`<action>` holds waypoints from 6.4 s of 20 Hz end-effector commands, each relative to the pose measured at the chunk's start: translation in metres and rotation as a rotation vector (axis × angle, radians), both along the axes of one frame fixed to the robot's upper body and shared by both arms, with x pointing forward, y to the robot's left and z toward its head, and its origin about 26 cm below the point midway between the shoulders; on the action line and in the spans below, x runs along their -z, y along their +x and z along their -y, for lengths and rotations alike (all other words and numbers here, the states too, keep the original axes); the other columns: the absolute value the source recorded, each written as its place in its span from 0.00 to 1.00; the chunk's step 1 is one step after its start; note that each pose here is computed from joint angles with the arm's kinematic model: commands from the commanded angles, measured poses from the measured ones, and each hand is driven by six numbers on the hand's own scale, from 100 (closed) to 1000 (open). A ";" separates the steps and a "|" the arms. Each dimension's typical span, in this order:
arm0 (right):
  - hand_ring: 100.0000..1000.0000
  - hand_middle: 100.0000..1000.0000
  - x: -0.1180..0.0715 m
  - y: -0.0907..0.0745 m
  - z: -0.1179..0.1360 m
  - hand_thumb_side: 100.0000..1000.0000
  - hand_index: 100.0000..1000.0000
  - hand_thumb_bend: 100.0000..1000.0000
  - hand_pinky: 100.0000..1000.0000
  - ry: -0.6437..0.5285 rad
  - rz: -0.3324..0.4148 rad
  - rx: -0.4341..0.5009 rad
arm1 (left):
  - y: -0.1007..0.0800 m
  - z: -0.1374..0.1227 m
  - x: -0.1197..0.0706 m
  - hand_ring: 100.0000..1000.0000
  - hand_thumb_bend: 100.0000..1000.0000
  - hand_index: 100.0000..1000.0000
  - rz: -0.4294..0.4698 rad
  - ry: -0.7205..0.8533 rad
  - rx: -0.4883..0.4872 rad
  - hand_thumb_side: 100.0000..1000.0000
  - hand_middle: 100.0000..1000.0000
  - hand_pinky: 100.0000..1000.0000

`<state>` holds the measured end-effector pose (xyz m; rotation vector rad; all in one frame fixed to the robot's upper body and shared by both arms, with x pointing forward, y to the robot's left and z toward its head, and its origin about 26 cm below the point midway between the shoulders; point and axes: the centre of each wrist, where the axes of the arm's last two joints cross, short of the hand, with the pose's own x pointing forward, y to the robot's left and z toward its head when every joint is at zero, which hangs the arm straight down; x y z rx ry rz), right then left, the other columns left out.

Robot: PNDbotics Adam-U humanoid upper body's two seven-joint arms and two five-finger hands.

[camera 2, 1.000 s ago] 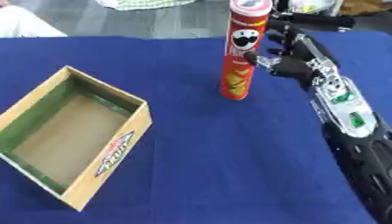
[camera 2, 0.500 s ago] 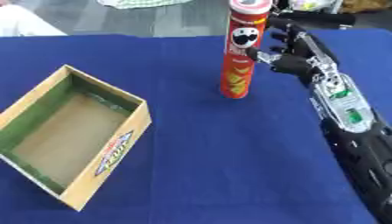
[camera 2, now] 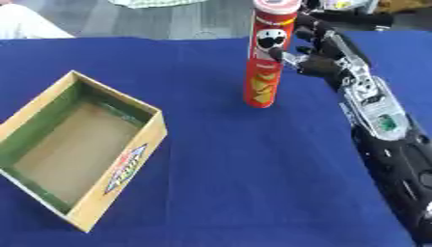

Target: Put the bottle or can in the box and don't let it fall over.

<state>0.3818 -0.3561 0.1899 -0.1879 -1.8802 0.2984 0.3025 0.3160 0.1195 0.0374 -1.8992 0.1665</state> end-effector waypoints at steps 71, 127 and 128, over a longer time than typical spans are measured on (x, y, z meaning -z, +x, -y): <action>1.00 1.00 -0.019 0.028 -0.032 0.00 0.37 0.22 0.90 0.071 -0.036 0.055 | 0.002 0.000 -0.009 0.94 0.43 0.84 0.032 0.004 0.000 0.91 0.88 0.71; 1.00 0.99 -0.136 -0.034 -0.292 0.00 0.32 0.19 0.90 -0.077 0.077 -0.779 | 0.003 -0.001 -0.009 0.94 0.44 0.83 0.029 0.004 0.001 0.90 0.88 0.71; 1.00 0.99 -0.134 -0.033 -0.296 0.00 0.32 0.22 0.90 -0.078 0.072 -0.786 | 0.003 -0.001 -0.009 0.94 0.44 0.83 0.031 0.004 0.000 0.90 0.88 0.71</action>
